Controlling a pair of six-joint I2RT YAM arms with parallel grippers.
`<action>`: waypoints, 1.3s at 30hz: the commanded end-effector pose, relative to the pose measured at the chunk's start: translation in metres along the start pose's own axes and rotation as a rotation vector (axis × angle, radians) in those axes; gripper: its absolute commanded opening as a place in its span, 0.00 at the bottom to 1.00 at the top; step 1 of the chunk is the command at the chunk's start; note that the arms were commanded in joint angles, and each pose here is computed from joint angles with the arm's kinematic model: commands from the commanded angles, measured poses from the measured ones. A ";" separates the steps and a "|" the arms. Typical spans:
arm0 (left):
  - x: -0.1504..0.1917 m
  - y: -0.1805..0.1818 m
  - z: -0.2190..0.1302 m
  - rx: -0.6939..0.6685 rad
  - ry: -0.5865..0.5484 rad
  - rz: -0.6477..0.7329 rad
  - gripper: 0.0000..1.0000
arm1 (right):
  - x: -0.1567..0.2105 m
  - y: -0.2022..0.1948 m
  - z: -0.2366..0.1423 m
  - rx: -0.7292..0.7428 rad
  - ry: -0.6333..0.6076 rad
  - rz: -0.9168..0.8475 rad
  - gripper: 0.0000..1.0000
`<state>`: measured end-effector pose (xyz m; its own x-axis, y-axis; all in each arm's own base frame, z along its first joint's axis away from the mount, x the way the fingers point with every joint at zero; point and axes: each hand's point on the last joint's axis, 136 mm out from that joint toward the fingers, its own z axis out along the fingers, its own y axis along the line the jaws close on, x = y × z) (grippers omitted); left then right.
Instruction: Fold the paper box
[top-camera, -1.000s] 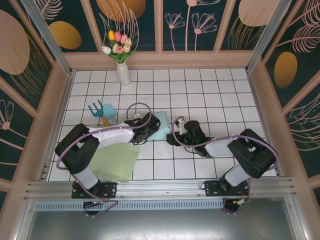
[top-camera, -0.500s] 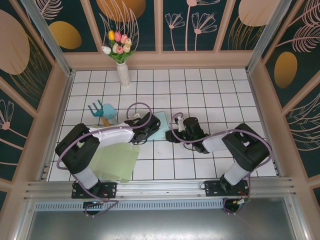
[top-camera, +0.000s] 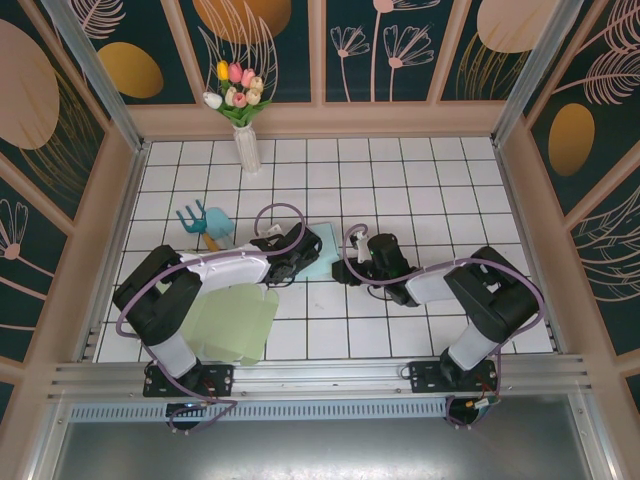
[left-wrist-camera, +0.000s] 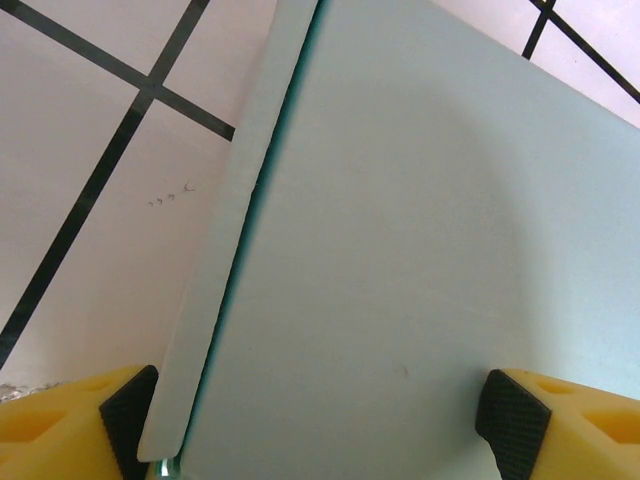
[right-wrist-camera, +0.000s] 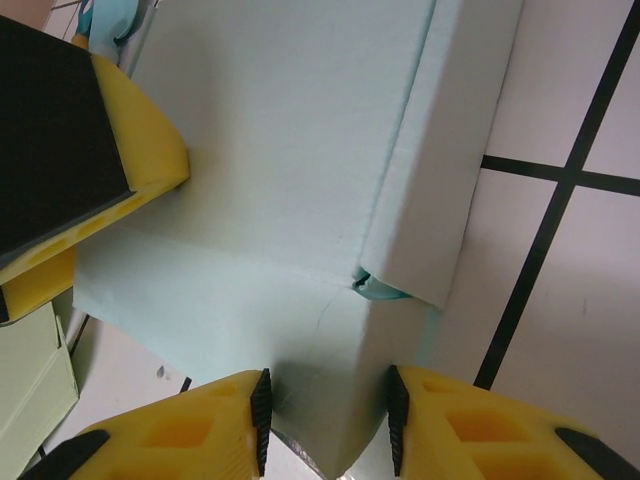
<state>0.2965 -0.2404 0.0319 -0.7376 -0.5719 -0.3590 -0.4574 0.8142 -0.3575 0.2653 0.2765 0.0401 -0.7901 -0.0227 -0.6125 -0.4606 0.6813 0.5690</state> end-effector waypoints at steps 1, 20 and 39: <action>0.035 0.074 0.022 -0.256 0.132 0.097 0.84 | -0.013 0.037 -0.005 -0.143 -0.025 -0.039 0.38; 0.037 0.072 0.025 -0.256 0.144 0.103 0.84 | -0.013 -0.001 0.000 0.060 -0.032 -0.052 0.38; 0.041 0.076 0.030 -0.266 0.153 0.108 0.84 | -0.005 -0.030 0.003 0.160 -0.065 -0.074 0.39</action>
<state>0.3038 -0.2470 0.0305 -0.7333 -0.5758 -0.3616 -0.4519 0.8101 -0.3735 0.2811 0.2662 0.0312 -0.7368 -0.0364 -0.6751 -0.4601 0.7586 0.4613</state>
